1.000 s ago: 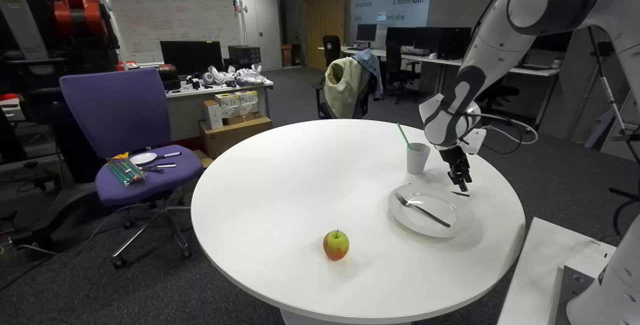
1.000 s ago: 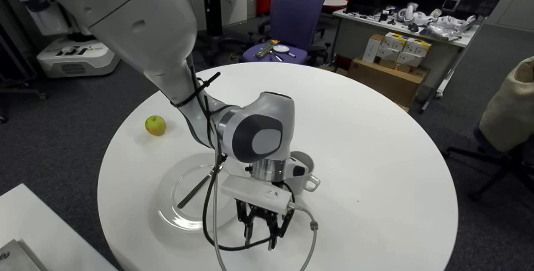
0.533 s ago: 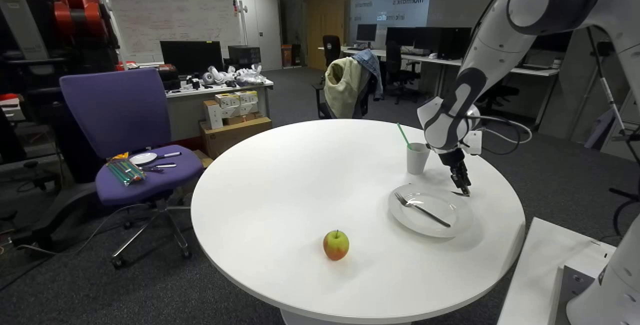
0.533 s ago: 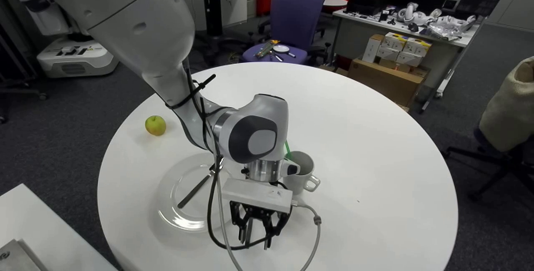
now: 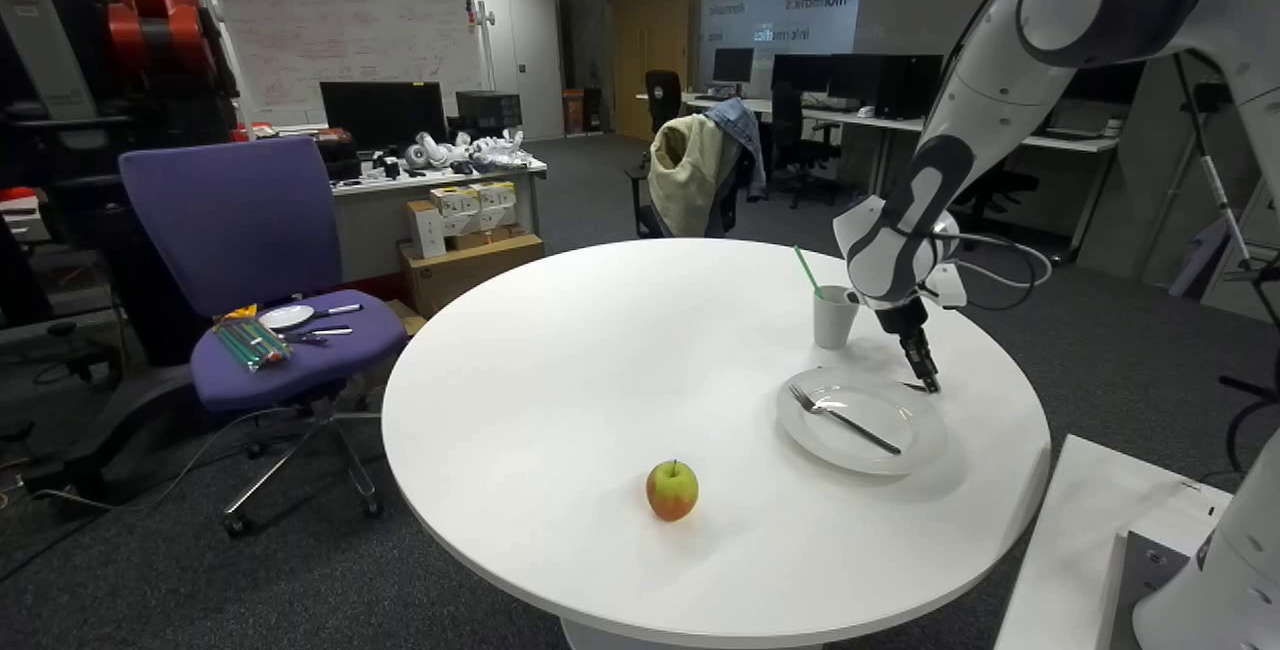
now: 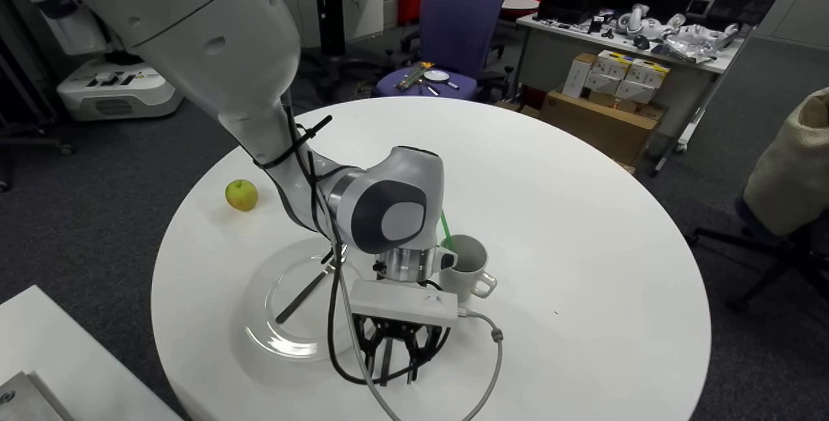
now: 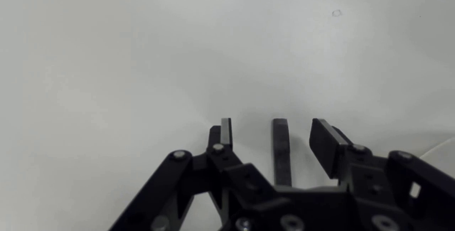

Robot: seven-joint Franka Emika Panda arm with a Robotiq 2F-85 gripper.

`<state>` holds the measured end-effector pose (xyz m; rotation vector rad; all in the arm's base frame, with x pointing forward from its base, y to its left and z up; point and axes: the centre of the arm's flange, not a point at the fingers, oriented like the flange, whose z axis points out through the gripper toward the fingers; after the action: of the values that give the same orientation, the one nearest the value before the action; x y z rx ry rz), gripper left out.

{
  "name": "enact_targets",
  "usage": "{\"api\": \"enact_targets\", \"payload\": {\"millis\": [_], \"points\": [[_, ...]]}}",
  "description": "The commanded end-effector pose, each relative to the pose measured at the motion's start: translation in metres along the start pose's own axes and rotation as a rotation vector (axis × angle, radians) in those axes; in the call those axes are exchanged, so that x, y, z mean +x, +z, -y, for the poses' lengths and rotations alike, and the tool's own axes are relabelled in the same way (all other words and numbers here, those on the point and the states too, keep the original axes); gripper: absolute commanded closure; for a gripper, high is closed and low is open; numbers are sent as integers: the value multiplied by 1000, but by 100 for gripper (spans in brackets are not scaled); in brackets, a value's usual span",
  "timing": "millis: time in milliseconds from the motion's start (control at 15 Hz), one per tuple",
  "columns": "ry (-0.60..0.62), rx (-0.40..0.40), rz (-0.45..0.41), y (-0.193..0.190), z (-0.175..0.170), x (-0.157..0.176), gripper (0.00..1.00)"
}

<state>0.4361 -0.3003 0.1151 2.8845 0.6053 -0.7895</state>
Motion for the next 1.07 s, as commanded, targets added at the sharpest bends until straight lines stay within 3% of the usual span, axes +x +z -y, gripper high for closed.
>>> {"api": "enact_targets", "payload": {"millis": [0, 467, 800, 1000], "points": [[-40, 1, -30, -11, 8, -14, 36], [-2, -38, -94, -16, 11, -11, 46], [-5, -55, -124, -21, 10, -6, 35], [-5, -43, -123, -23, 10, -4, 11]]}}
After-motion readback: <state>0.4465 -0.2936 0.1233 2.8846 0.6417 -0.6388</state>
